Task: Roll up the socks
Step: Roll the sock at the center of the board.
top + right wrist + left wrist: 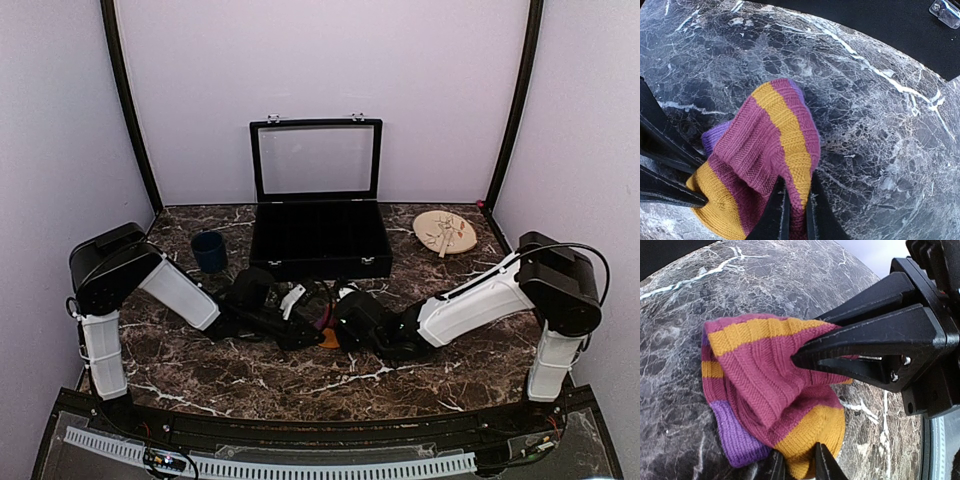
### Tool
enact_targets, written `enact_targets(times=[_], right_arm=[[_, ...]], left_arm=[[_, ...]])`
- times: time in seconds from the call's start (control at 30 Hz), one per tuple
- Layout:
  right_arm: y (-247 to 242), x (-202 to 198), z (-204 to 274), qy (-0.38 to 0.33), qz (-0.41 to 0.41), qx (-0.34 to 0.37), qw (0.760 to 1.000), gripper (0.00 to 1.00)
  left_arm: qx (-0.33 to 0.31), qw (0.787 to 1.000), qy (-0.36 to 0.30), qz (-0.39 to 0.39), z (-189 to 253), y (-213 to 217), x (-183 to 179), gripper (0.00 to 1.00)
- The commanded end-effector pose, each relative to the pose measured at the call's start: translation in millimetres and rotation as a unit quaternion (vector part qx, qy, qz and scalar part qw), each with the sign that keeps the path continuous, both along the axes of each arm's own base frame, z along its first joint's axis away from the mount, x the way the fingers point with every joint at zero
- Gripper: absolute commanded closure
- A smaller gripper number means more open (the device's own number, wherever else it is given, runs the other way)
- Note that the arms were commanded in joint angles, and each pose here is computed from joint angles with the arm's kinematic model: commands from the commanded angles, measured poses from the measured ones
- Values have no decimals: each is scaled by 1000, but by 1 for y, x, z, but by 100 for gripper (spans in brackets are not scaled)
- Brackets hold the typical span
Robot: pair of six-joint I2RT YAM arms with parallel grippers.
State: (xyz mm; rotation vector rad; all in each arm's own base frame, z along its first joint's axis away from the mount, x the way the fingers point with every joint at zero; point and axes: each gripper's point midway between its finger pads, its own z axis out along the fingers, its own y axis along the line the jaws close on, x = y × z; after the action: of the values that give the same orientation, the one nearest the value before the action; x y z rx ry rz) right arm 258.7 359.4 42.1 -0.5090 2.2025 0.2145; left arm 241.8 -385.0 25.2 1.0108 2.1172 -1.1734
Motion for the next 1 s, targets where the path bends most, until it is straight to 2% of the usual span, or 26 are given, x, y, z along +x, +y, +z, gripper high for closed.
enact_targets(times=[0.0,0.43,0.97], right_arm=[[8,0,5,-15,-12,8,1000,100],[1,-18,3,-69,-7,-41,997,100],[12,-42,-1,-118,36,-126,984,100]], left_arm=[[1,1000,18,5,-8,4,-8,78],[-36,998,45,15,1,-1,-12,77],[-70,991,116,18,15,-11,-16,79]])
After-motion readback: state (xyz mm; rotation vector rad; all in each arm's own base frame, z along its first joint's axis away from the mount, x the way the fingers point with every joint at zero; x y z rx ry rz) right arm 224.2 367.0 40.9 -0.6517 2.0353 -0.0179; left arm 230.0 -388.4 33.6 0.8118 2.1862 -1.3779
